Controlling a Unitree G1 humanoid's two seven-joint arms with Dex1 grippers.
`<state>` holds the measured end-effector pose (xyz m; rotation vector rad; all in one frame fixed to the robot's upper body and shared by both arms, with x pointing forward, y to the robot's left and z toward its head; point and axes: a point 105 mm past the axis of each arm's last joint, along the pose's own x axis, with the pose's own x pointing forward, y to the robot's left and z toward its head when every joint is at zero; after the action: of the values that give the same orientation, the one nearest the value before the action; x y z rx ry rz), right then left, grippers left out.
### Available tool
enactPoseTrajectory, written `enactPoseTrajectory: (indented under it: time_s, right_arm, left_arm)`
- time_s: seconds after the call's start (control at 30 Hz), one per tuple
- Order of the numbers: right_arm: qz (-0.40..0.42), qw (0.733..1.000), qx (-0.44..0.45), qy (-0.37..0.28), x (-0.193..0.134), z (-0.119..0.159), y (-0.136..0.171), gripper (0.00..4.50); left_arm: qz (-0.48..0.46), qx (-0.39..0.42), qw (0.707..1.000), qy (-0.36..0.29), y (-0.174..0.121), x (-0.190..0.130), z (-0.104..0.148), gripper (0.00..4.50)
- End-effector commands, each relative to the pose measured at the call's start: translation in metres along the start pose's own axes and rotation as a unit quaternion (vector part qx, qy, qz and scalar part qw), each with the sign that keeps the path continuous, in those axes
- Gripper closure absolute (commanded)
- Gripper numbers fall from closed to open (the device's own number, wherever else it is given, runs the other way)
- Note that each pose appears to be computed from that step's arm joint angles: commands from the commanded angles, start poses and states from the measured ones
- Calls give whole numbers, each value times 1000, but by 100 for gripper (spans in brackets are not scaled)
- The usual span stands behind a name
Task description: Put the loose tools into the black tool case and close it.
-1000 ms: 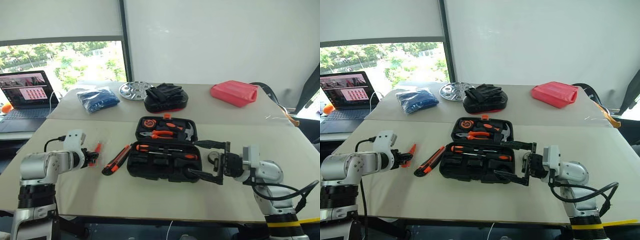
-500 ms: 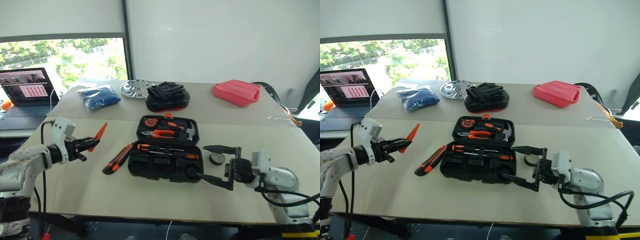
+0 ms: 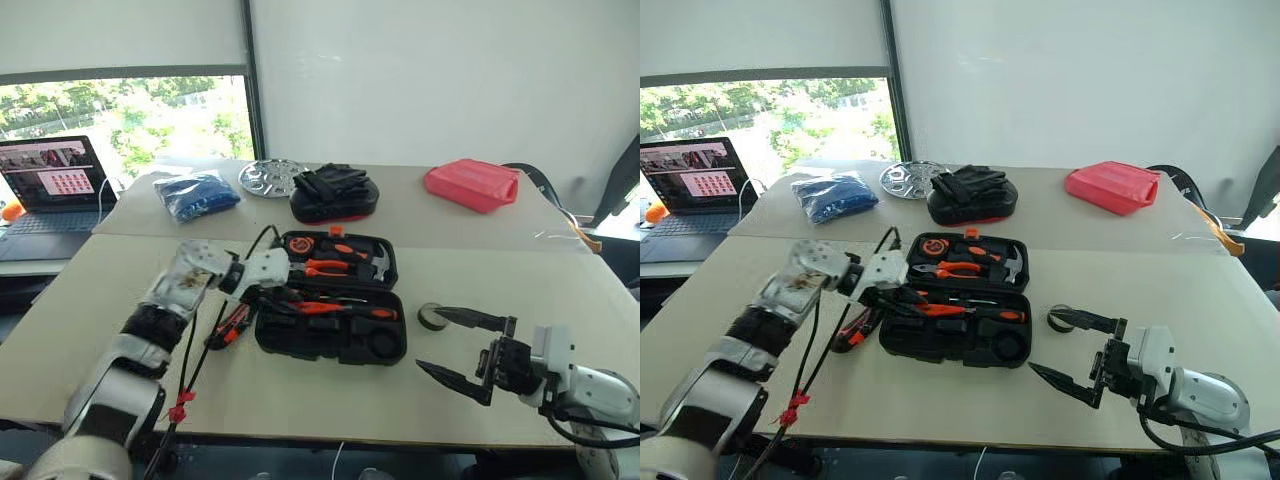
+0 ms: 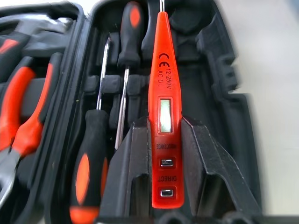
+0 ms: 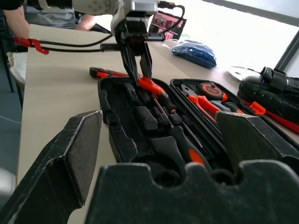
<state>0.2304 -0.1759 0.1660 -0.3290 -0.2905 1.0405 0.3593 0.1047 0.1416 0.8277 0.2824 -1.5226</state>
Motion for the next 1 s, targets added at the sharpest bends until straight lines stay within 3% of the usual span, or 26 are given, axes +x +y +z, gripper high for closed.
enactPoseTrajectory:
  time_s: [0.03,0.23,0.77,1.0]
  right_arm:
    - [-8,1000,-13,-20,3,15,2,0]
    - [-15,1000,-10,-19,4,15,6,0]
    - [-13,1000,-6,-20,5,13,7,0]
    - [-9,1000,-3,-19,5,11,8,0]
  left_arm:
    - [12,23,999,27,11,-1,-1,407]
    - [1,24,999,39,14,3,-2,407]
    - [1,-29,988,151,8,-8,-22,407]
    - [12,-26,986,167,7,-12,-18,407]
